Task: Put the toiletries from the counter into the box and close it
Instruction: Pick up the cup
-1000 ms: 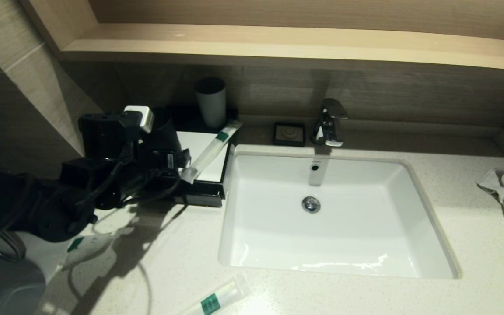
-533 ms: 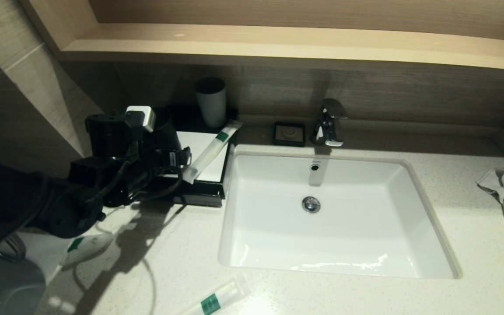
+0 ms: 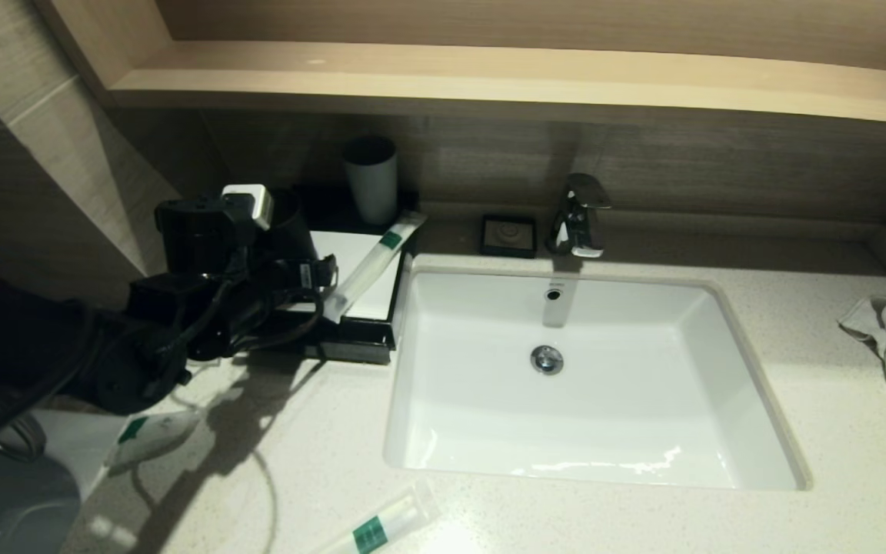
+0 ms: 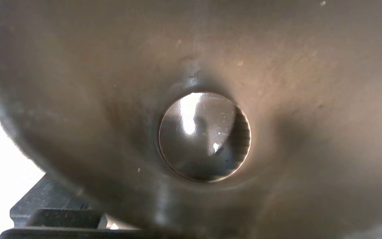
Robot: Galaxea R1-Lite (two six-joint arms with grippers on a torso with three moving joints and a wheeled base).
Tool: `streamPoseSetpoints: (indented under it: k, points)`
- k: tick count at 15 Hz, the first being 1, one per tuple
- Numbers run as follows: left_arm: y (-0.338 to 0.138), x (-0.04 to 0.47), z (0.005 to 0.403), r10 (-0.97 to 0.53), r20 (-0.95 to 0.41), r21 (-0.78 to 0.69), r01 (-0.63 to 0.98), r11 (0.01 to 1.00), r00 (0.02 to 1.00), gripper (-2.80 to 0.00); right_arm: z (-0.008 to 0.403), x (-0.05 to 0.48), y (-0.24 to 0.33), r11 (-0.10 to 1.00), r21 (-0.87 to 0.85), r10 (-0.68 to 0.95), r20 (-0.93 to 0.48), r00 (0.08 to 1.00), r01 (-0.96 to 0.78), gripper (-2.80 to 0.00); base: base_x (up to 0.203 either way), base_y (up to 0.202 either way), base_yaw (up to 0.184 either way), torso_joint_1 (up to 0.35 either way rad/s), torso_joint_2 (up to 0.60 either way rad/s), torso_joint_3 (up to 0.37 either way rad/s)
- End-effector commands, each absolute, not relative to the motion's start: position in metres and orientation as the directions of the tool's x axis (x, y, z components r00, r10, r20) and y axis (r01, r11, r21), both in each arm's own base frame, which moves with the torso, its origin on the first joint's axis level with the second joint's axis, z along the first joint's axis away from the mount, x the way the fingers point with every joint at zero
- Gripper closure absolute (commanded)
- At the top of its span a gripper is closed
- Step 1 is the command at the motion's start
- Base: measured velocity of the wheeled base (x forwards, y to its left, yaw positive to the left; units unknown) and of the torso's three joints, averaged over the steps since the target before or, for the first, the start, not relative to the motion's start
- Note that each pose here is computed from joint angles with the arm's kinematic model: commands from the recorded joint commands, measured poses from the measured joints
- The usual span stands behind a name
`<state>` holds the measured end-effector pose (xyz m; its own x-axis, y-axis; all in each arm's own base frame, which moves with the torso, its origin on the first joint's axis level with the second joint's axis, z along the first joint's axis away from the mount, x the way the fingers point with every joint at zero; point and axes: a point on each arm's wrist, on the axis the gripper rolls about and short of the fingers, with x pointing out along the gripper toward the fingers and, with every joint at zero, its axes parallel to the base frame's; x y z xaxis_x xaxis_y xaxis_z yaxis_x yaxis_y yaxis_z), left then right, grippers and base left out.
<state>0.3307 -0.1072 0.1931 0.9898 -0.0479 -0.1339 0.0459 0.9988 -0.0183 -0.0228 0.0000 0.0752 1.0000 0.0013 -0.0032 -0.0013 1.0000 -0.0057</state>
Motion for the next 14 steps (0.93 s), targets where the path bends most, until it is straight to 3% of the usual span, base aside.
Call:
streamPoseSetpoints:
  k: [1,14]
  points:
    - [-0.1077,0.3323,0.1929,-0.047,-0.118,-0.024,0.044,0.999,0.992,-2.8,0.0752,-0.0228,0.0,1.0,-0.006,0.002,-0.003,1.0,-0.002,0.0,0.0,0.0,0.0,0.0,0.0,0.0]
    - [-0.1095,0.3379,0.1889,-0.043,-0.091,-0.031,0.04,0.999,0.995,-2.8,0.0752,-0.0228,0.0,1.0,-0.006,0.002,-0.003,1.0,-0.002,0.0,0.0,0.0,0.0,0.0,0.0,0.0]
